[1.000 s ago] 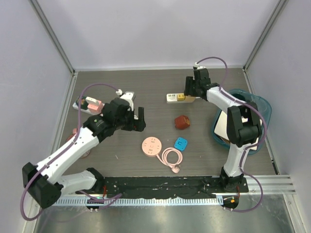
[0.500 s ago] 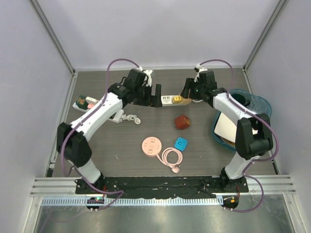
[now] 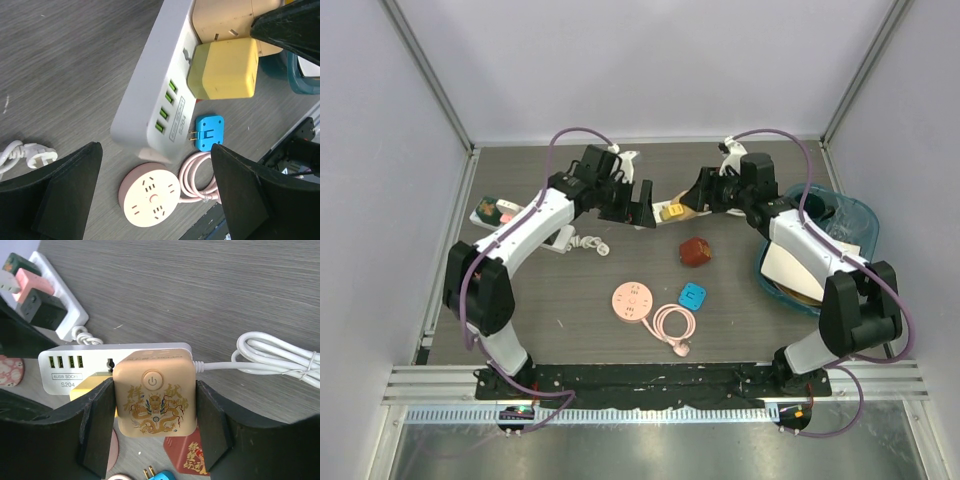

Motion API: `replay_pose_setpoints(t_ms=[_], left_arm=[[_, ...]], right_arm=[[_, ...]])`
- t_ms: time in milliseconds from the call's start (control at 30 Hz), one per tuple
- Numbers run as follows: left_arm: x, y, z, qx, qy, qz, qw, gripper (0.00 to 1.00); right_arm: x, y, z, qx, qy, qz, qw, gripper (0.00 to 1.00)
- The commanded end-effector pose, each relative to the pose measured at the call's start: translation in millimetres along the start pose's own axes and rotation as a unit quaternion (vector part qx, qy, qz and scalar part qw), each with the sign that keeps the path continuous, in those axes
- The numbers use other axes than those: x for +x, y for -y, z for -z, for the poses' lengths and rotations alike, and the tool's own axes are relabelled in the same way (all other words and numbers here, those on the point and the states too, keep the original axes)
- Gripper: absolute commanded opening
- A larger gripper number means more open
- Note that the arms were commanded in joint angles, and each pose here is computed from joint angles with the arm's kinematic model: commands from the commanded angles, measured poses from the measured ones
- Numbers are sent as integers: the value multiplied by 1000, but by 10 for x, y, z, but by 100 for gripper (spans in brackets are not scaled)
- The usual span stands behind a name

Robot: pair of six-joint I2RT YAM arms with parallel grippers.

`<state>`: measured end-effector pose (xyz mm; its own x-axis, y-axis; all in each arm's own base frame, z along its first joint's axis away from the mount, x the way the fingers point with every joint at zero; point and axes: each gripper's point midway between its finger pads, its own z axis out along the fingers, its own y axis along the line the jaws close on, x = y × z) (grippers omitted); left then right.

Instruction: Pull the plug off the socket

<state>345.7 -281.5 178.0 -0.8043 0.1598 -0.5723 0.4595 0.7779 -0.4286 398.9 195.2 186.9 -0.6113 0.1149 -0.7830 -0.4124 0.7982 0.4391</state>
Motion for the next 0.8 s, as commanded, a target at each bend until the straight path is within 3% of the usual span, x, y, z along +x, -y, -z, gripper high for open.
replay_pose_setpoints(t_ms=[0,267,433,567,600,667,700,767], left_arm=[[-100,111,24,54,22,-3,998,93],[-48,75,-80,79,9,21,997,87],[-61,127,-77,114,7,37,993,77],[-35,195,-109,139,-5,45,989,46],[-35,194,-113,141,-8,48,989,33],[-31,188,-119,138,-13,51,989,20],[-31,186,-121,138,-13,50,989,5],[-32,155,-116,130,-14,57,990,0]], right_arm=[[-535,-499,228,-88,90,41,991,1],[-437,-558,194,-106,80,46,990,1],[-386,-578,189,-113,79,55,989,1],[-410,-592,211,-114,88,57,988,1],[-418,-597,210,-116,92,59,987,1],[-406,-602,191,-119,89,57,987,1],[-401,-598,183,-119,88,55,988,1],[-394,-602,156,-123,85,55,987,1]])
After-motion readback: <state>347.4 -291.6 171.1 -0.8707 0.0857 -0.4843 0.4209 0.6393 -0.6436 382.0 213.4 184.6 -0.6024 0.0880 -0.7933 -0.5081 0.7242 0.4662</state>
